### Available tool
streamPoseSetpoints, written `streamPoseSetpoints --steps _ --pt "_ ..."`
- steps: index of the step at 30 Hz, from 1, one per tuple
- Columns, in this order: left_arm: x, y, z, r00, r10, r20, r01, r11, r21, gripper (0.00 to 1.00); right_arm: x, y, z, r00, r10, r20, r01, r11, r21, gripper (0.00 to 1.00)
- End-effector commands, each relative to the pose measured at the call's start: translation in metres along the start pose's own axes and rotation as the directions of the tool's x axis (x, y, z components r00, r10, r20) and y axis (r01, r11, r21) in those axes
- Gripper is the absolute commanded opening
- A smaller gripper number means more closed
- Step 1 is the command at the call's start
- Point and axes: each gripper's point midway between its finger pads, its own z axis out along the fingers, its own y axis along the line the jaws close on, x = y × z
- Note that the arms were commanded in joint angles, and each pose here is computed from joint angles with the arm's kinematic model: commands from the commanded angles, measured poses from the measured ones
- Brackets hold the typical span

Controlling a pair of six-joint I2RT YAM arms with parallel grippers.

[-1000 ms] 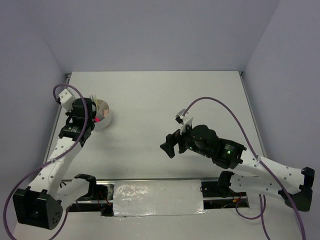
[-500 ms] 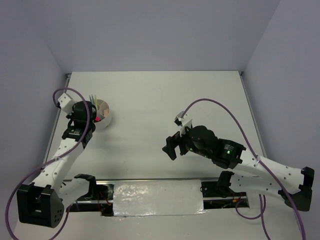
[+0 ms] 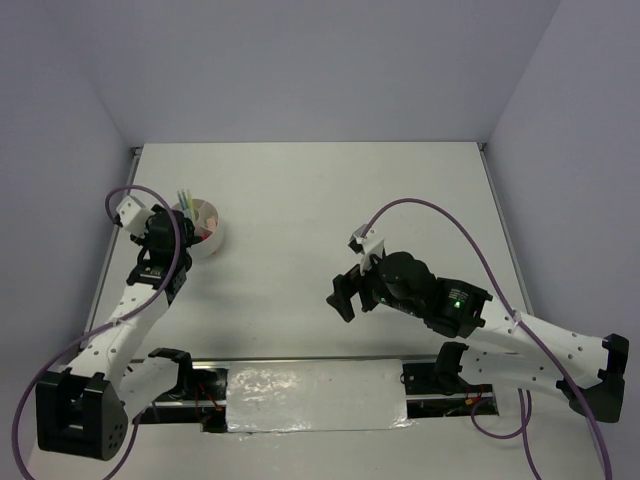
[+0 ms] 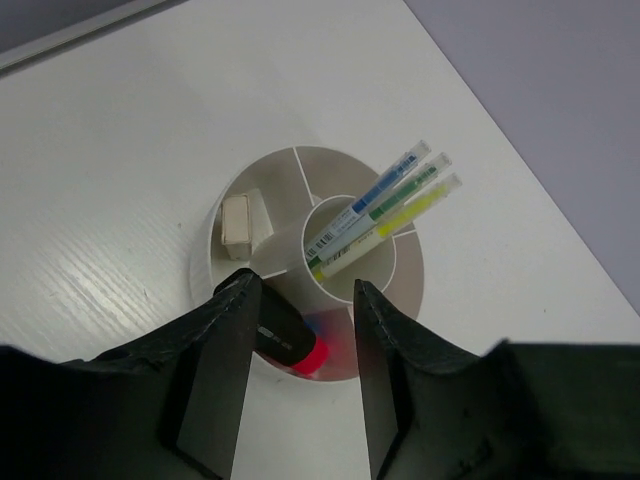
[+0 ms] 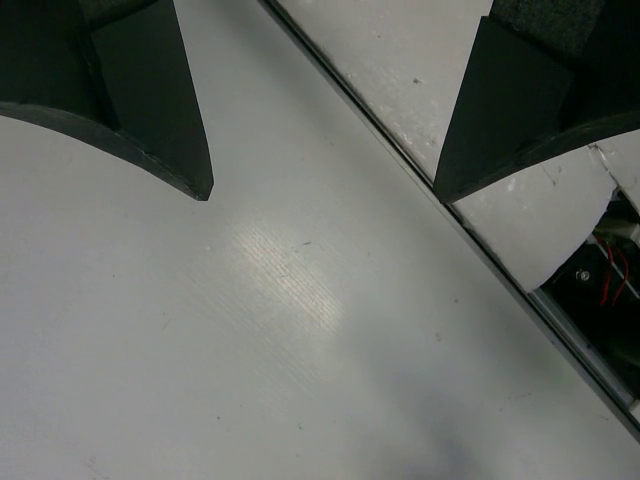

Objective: Sort the stationery into containers
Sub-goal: Place the stationery in the storage box, then reset both arms

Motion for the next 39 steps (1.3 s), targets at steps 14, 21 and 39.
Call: streamPoseSetpoints --steps 14,21,39 --pt "-0.047 -0.055 -0.063 0.981 0.137 -0.134 -0.101 0.964 0.245 0.99 -0.039 -0.010 -0.026 0.985 0.064 0.158 -0.073 0.996 0.052 1.00" --pt "-0.084 -0.047 -0.127 0.936 0.339 -0.093 -0.280 0.879 0.385 0.99 -0.072 -0.063 -0.089 0.917 0.186 0.353 -0.292 0.916 0.276 1.00" --pt "-0.060 0.014 -0.201 0.915 0.397 -0.066 -0.303 0.787 0.537 0.99 -0.091 -0.100 -0.226 0.836 0.161 0.524 -0.348 0.894 0.281 1.00"
